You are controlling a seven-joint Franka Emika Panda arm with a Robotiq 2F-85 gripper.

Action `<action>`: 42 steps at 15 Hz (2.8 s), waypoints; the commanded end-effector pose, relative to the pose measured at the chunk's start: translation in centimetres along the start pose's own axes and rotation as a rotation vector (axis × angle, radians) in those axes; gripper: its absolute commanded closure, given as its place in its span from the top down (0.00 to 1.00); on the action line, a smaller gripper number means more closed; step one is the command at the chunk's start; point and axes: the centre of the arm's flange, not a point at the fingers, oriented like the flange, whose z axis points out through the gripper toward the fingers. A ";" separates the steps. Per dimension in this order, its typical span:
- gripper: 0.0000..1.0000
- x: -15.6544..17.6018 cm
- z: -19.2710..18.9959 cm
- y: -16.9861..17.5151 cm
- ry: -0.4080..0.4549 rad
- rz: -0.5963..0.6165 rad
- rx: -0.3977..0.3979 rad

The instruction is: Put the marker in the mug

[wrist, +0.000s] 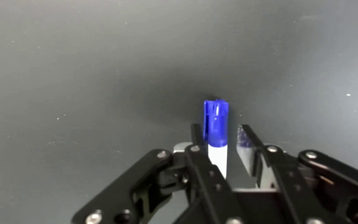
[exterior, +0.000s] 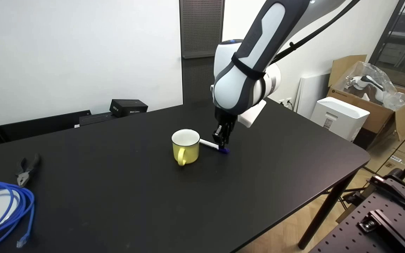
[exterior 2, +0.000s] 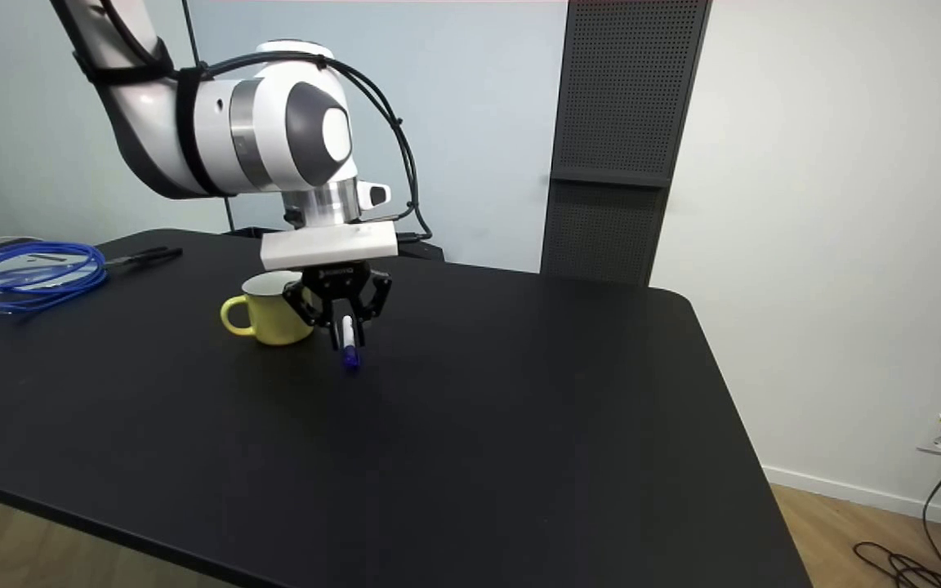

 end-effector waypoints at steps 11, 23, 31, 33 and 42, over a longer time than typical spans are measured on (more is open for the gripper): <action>1.00 1.1 0.6 0.9 -0.030 0.018 0.005; 0.47 1.7 2.6 1.0 -0.068 0.011 0.015; 0.03 2.0 1.8 1.0 -0.060 0.005 0.013; 0.05 1.9 1.0 1.0 -0.055 0.004 0.011; 0.05 1.8 -11.1 1.1 -0.062 -0.005 -0.078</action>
